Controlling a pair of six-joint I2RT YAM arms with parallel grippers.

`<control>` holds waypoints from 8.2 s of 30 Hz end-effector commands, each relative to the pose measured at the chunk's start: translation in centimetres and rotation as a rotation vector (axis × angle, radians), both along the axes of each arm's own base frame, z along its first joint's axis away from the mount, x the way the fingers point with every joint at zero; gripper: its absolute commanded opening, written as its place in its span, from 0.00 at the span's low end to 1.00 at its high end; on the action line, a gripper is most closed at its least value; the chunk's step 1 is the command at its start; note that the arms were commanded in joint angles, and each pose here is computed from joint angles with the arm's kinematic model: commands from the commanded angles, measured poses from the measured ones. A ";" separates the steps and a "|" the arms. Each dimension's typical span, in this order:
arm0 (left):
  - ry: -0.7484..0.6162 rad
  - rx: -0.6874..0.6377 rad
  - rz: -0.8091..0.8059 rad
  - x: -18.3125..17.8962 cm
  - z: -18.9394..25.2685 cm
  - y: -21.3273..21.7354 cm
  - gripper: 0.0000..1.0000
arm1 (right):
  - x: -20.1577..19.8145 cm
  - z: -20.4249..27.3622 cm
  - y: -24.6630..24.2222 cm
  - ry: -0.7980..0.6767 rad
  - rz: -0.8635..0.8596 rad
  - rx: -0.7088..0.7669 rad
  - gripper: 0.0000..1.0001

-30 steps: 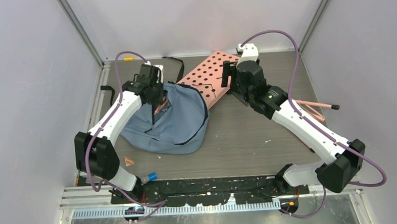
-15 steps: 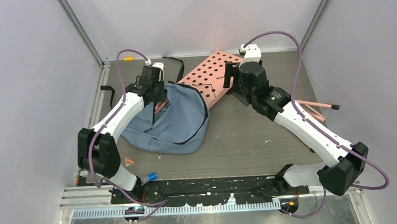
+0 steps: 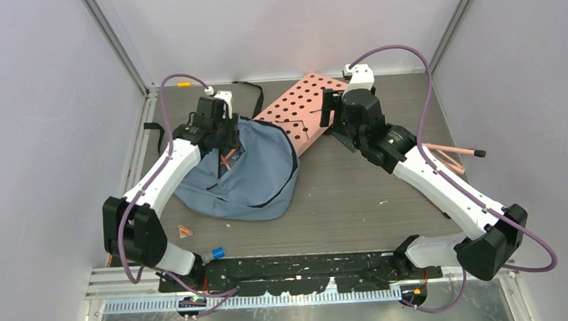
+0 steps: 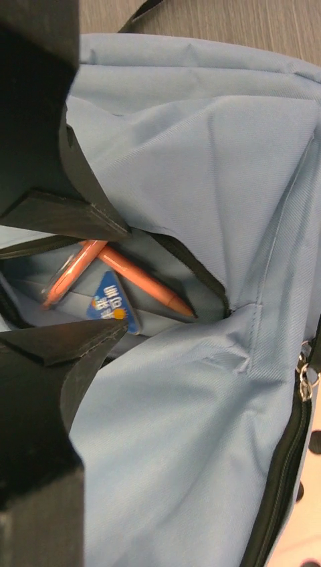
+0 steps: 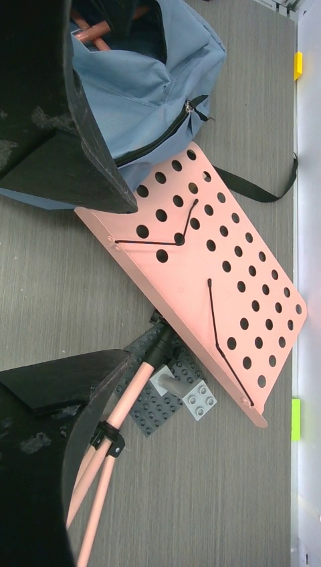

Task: Pack the student bag
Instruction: Place the stationery in the student bag, then pick up the stationery from the center of the board, then place the stationery in the student bag, then zip the student bag at the center of the board.

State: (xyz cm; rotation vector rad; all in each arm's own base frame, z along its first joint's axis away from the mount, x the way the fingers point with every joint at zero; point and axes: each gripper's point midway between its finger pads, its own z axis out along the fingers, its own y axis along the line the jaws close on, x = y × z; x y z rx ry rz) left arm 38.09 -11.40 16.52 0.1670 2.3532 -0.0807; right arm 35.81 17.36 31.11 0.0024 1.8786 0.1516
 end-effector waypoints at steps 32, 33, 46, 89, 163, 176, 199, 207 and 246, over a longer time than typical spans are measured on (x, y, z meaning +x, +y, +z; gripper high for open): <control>0.820 -0.224 0.585 -30.3 -9.1 3.8 0.79 | -2.0 -0.1 -3.0 -0.070 -0.089 0.080 0.80; 0.813 -0.229 0.598 -30.6 -9.3 3.9 0.79 | -2.1 -0.3 -3.0 -0.066 -0.089 0.080 0.80; 0.675 -0.190 0.870 -30.5 -10.1 6.7 1.00 | -2.7 -1.8 -2.3 -0.044 -0.057 0.132 0.80; -0.007 -0.062 0.498 -10.1 4.9 13.1 1.00 | -24.0 -9.3 32.3 -0.025 1.475 0.142 0.77; -0.348 -0.219 0.258 -11.3 1.8 9.5 1.00 | -6.2 -6.9 22.0 0.423 0.750 -0.223 0.00; -0.239 0.044 -0.094 -11.3 -2.1 8.8 1.00 | -4.1 -8.3 25.4 0.463 0.823 -0.234 0.00; -0.180 0.046 -0.230 -10.8 -4.5 7.4 0.91 | -0.8 -11.3 28.9 0.445 0.830 -0.242 0.05; -0.170 0.012 -0.267 -10.9 -4.5 6.6 0.71 | 0.1 -11.6 30.4 0.418 0.826 -0.191 0.25; -0.187 -0.086 -0.334 -10.3 -1.3 4.4 0.00 | -4.5 -7.2 27.1 0.382 0.828 -0.003 0.52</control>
